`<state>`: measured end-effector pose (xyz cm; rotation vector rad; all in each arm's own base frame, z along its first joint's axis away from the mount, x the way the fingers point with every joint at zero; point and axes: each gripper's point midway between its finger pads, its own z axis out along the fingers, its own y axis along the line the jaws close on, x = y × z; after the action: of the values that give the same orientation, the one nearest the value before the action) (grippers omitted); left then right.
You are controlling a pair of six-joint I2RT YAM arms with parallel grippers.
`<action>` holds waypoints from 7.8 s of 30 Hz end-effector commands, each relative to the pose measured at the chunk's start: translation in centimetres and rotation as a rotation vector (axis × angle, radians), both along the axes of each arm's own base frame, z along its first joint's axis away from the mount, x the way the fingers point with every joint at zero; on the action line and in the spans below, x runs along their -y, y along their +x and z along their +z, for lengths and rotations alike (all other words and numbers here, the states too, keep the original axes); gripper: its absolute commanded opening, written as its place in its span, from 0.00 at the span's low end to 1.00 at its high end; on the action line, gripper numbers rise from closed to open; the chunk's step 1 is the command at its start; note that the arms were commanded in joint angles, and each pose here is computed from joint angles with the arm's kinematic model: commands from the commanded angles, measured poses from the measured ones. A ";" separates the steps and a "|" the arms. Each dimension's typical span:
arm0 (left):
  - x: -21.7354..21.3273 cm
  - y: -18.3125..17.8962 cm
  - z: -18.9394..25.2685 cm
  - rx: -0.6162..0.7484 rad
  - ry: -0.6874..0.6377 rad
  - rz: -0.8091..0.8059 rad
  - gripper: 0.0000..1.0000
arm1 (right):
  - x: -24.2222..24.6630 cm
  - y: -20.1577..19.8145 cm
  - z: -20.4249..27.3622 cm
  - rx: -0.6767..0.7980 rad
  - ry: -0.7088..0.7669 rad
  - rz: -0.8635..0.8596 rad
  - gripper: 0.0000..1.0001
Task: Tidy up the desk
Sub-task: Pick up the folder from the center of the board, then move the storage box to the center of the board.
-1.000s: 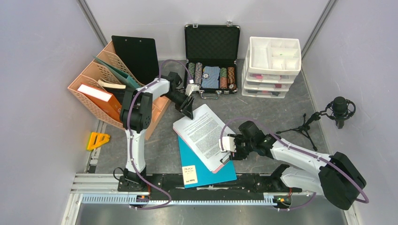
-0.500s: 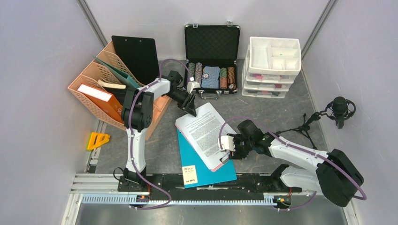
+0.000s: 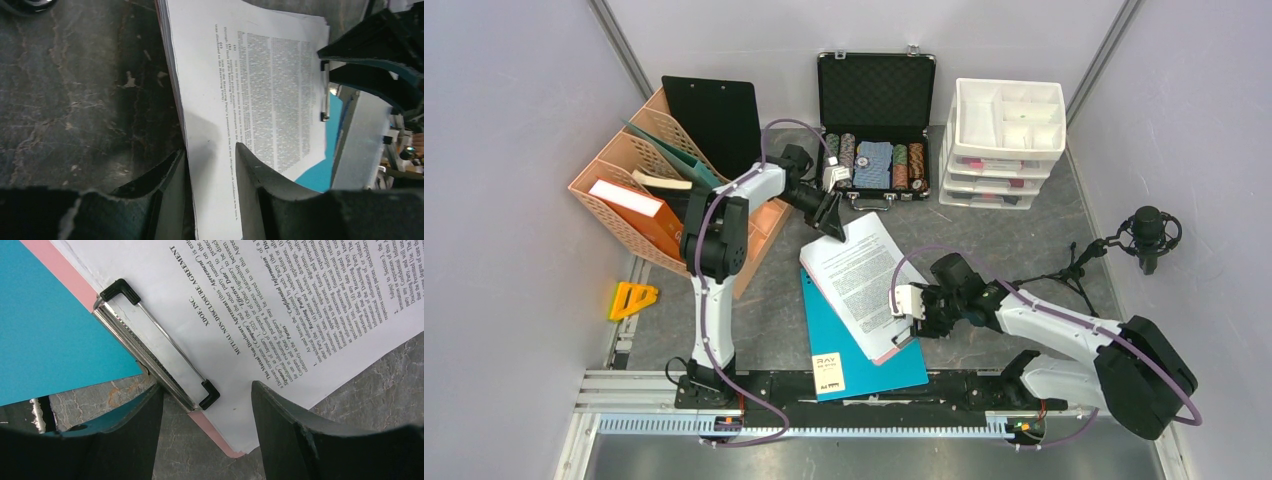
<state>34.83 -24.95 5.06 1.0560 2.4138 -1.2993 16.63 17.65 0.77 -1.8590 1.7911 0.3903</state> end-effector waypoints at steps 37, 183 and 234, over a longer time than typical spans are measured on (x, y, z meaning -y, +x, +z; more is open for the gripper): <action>-1.2 -8.9 18.8 -0.006 -0.180 0.000 0.02 | 8.3 10.9 13.1 0.318 0.130 -0.578 0.98; -13.8 0.6 -2.5 0.483 0.749 0.088 0.20 | 5.7 17.3 33.2 0.089 0.761 -0.682 0.00; -5.5 -6.8 27.6 0.991 0.177 0.243 1.00 | -1.1 8.4 36.5 0.073 0.640 -0.345 0.00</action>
<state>29.72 -18.49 29.38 1.0641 1.8095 -0.2032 25.94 17.48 32.86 -1.0182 1.8203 0.6834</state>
